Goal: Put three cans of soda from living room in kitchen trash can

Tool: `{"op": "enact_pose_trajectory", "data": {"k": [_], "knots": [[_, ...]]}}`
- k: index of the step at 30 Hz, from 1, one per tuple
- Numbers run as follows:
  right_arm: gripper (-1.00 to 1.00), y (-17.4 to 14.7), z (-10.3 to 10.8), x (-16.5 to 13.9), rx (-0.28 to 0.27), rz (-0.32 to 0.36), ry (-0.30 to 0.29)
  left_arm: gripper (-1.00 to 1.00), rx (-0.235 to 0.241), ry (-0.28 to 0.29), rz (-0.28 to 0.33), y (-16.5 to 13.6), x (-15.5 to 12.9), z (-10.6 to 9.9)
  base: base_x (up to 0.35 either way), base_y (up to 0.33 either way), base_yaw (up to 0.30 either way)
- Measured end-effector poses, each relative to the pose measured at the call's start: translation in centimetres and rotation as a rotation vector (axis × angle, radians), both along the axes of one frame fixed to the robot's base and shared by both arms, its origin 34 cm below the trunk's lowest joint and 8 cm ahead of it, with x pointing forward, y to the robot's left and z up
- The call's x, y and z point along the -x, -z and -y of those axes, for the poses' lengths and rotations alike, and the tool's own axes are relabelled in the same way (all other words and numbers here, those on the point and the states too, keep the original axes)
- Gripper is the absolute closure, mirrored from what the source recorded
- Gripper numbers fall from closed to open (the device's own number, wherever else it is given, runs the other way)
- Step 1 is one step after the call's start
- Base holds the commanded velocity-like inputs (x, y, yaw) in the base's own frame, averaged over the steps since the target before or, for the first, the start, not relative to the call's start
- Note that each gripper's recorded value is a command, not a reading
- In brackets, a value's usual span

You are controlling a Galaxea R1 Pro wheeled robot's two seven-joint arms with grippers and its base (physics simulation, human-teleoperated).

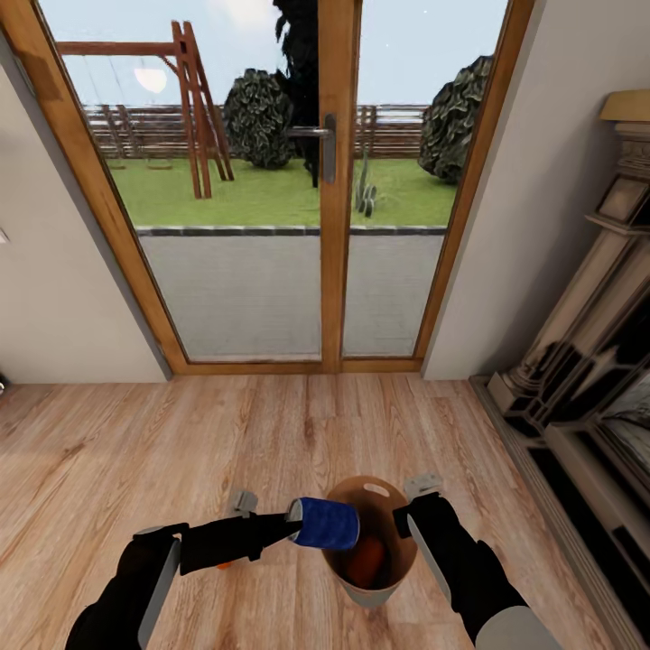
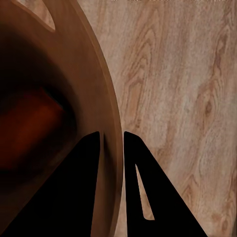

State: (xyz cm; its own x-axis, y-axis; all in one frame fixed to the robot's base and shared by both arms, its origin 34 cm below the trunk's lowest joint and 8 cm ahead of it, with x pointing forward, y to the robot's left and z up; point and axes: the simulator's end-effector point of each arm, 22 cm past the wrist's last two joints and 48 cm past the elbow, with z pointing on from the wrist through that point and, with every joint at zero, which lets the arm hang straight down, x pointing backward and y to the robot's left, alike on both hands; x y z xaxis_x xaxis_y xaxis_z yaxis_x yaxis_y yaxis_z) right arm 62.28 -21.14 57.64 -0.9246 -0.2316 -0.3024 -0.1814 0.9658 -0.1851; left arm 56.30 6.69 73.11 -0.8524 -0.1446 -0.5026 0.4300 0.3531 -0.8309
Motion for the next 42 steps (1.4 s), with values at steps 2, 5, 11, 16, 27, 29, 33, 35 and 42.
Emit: {"op": "enact_pose_trajectory", "data": {"k": [2,5,11,16,27,29,33,35,42], "knots": [[1.00,0.0,-0.7,0.1,-0.007,-0.001,-0.009,1.00,0.009,0.001,0.000,-0.2,0.0,0.5,0.000,0.000,0.000],[1.00,0.0,-2.1,0.2,-0.005,0.000,-0.051,1.00,0.016,0.002,0.000,-0.3,0.0,0.9,0.000,0.000,0.000],[1.00,-0.2,-2.2,0.1,0.034,0.011,-0.077,1.00,0.018,0.004,0.000,-0.4,0.1,1.2,0.000,0.000,0.000],[1.00,-0.2,-2.5,0.1,0.022,0.010,-0.073,1.00,0.019,0.005,-0.001,-0.3,0.1,1.2,0.000,0.000,0.000],[1.00,-0.2,-2.4,0.1,0.030,0.012,-0.076,1.00,-0.064,-0.046,-0.017,1.5,-0.8,0.3,0.000,0.000,0.000],[1.00,-0.2,-2.4,0.1,0.030,0.012,-0.077,1.00,-0.113,-0.075,-0.025,2.5,-1.3,-0.2,0.000,0.000,0.000],[1.00,-0.2,-2.5,0.1,0.028,0.012,-0.076,1.00,-0.137,-0.077,-0.028,2.9,-1.4,0.0,0.000,0.000,0.000],[1.00,-0.2,-2.4,0.1,0.030,0.012,-0.077,1.00,-0.141,-0.075,-0.028,3.0,-1.3,0.1,0.000,0.000,0.000],[1.00,-0.2,-2.4,0.1,0.029,0.012,-0.075,1.00,-0.133,-0.071,-0.029,2.9,-1.3,1.1,0.000,0.000,0.000]]}}
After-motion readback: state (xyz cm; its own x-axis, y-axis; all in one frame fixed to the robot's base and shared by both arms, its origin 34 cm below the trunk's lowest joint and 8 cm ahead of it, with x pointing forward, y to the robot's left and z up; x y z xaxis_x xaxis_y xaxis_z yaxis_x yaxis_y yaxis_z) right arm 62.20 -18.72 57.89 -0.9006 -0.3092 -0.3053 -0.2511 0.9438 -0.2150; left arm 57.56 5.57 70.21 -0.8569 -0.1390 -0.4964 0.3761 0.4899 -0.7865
